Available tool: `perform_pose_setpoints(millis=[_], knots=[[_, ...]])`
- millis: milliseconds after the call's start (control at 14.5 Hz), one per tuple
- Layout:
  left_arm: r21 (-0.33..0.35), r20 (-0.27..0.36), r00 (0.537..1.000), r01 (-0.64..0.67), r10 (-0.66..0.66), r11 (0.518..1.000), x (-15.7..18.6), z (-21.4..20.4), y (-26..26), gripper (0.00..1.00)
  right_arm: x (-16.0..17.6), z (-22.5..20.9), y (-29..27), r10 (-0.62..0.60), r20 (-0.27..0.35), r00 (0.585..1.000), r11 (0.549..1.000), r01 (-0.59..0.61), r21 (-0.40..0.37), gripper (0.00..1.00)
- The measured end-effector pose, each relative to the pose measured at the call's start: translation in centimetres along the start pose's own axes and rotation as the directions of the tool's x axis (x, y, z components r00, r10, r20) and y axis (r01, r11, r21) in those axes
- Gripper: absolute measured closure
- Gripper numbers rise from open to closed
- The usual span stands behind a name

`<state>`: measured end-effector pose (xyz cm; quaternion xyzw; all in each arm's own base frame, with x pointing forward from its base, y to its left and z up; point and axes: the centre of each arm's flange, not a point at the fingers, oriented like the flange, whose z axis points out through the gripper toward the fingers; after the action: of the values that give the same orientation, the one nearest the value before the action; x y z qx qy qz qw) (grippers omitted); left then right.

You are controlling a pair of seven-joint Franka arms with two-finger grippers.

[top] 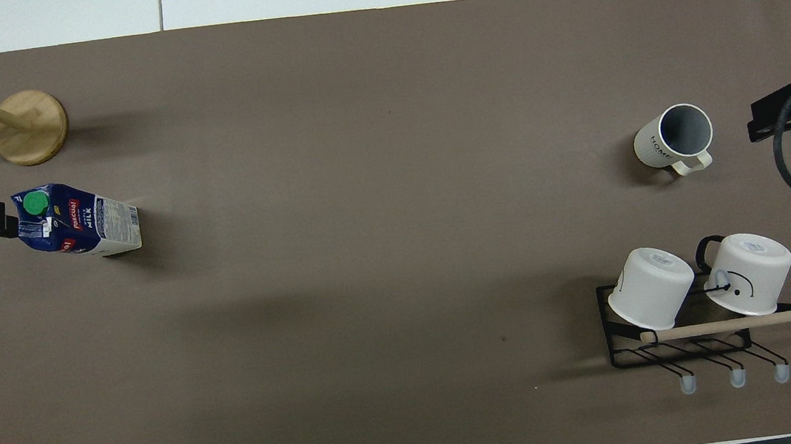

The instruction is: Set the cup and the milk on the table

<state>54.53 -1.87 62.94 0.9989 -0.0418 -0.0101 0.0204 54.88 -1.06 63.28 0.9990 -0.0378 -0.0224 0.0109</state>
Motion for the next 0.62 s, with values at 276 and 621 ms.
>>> perform_pose_setpoints(millis=[276,621], knots=[[0.003,-0.036,0.999,0.002,-0.002,1.0,0.5,0.1,-0.1,0.0,0.0,0.0,-0.1,-0.002,0.0,1.0,1.0,0.002,0.0,0.0],[0.006,-0.089,0.996,0.016,-0.016,1.0,1.8,3.6,-0.9,0.0,0.1,1.1,0.2,0.003,0.008,1.0,1.0,-0.003,0.0,0.0]])
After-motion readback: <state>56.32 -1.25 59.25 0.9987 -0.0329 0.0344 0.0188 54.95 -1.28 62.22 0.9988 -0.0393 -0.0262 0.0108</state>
